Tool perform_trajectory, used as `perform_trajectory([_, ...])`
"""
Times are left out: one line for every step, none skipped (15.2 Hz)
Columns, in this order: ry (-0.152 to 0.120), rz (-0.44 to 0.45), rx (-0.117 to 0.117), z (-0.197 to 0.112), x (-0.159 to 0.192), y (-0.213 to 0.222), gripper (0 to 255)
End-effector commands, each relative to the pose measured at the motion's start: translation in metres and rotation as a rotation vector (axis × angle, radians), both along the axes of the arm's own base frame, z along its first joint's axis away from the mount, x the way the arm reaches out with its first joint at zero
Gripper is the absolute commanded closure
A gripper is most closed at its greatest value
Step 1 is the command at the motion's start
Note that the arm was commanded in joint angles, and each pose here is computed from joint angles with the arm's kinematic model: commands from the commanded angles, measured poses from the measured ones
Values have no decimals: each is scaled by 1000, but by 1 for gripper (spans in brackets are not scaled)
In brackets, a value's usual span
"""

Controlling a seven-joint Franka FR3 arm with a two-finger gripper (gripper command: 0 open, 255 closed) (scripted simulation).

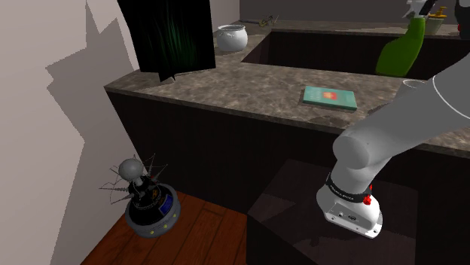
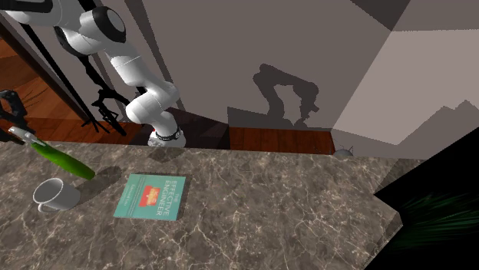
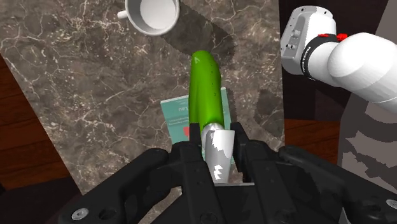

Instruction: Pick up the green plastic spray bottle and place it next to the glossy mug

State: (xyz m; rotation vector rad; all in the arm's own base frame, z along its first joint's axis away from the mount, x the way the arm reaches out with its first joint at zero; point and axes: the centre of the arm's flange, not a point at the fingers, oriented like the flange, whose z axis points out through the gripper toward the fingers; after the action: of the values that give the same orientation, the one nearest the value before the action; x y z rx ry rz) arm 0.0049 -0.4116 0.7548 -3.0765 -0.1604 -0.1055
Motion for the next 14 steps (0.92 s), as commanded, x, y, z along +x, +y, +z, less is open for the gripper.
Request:
perform_trajectory([0, 0, -1, -12, 0, 0, 255])
perform_trajectory([0, 0, -1, -17, 0, 0, 255])
perform_trajectory([0, 0, -1, -22, 0, 0, 255])
perform_trajectory([0, 0, -1, -28, 0, 0, 255])
perform_trajectory([0, 0, -1, -33, 0, 0, 255])
perform_trajectory([0, 0, -1, -38, 0, 0, 255])
perform_trajectory([0, 0, -1, -44, 0, 0, 255])
perform_trajectory([0, 0, -1, -49, 0, 0, 255])
perform_trajectory([0, 0, -1, -54, 0, 0, 255])
perform_trajectory([0, 0, -1, -59, 0, 0, 255])
perform_trajectory([0, 0, -1, -65, 0, 0, 255])
perform_trajectory([0, 0, -1, -70, 0, 0, 255])
perform_trajectory([0, 0, -1, -75, 0, 0, 255])
perform_trajectory([0, 0, -1, -81, 0, 0, 255])
